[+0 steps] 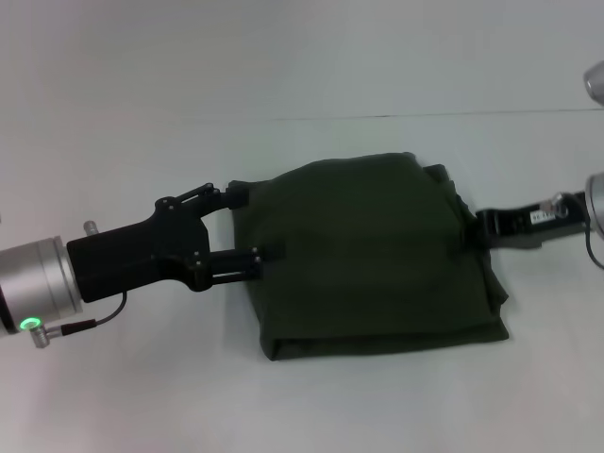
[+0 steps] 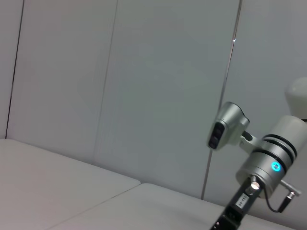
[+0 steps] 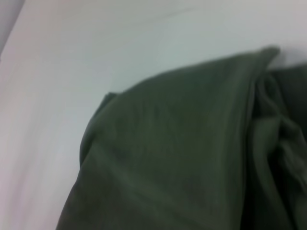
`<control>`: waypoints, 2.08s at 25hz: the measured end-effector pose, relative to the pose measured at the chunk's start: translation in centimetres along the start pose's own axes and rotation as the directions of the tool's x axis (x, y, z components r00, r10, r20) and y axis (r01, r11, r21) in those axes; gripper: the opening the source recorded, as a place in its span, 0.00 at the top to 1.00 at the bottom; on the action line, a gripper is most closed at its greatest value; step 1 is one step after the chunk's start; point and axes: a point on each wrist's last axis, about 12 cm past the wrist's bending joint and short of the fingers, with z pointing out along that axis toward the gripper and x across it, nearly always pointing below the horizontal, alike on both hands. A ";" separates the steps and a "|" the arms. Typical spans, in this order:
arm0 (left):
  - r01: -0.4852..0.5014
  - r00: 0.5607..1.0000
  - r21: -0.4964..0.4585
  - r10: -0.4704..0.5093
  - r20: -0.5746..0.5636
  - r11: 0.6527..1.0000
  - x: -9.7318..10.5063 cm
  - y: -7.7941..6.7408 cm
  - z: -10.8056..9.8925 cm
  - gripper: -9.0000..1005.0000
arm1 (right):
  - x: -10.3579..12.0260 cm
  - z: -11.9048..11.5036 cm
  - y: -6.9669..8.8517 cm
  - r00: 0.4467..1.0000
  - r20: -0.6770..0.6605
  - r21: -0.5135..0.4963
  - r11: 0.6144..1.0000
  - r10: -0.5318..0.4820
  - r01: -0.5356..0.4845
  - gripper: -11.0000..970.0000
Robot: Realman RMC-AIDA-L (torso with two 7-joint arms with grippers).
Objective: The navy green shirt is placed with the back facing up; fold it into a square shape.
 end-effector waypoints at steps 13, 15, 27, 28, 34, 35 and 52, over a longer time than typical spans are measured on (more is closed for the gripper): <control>0.006 1.000 -0.012 -0.007 -0.012 1.000 -1.4 0.8 0.0 0.07 | -1.9 -3.5 -1.3 0.983 0.157 -0.023 0.996 0.091 -0.089 0.85; 0.010 1.000 -0.015 -0.010 -0.010 1.000 -1.5 1.0 0.0 0.07 | -3.1 -4.5 -1.0 0.972 0.230 -0.018 0.998 0.055 -0.052 0.81; 0.034 0.999 -0.026 -0.033 0.024 0.999 -3.2 1.9 0.1 0.07 | -7.8 -1.6 2.9 0.886 0.363 0.102 0.958 -0.288 0.270 0.43; 0.034 0.999 -0.026 -0.033 0.027 0.999 -3.4 2.0 0.1 0.07 | -7.6 -0.8 3.3 0.874 0.358 0.122 0.945 -0.328 0.304 0.43; 0.041 0.999 -0.032 -0.040 0.034 0.999 -3.6 2.1 0.1 0.07 | -5.1 3.4 3.4 0.800 0.335 0.232 0.866 -0.498 0.442 0.43; 0.042 0.999 -0.033 -0.041 0.035 0.999 -3.6 2.2 0.0 0.07 | -4.5 3.9 3.2 0.791 0.337 0.235 0.859 -0.511 0.455 0.43; 0.062 0.998 -0.034 -0.061 0.024 0.997 -3.4 2.2 0.0 0.07 | -1.6 5.3 1.5 0.823 0.234 0.216 0.853 -0.517 0.475 0.43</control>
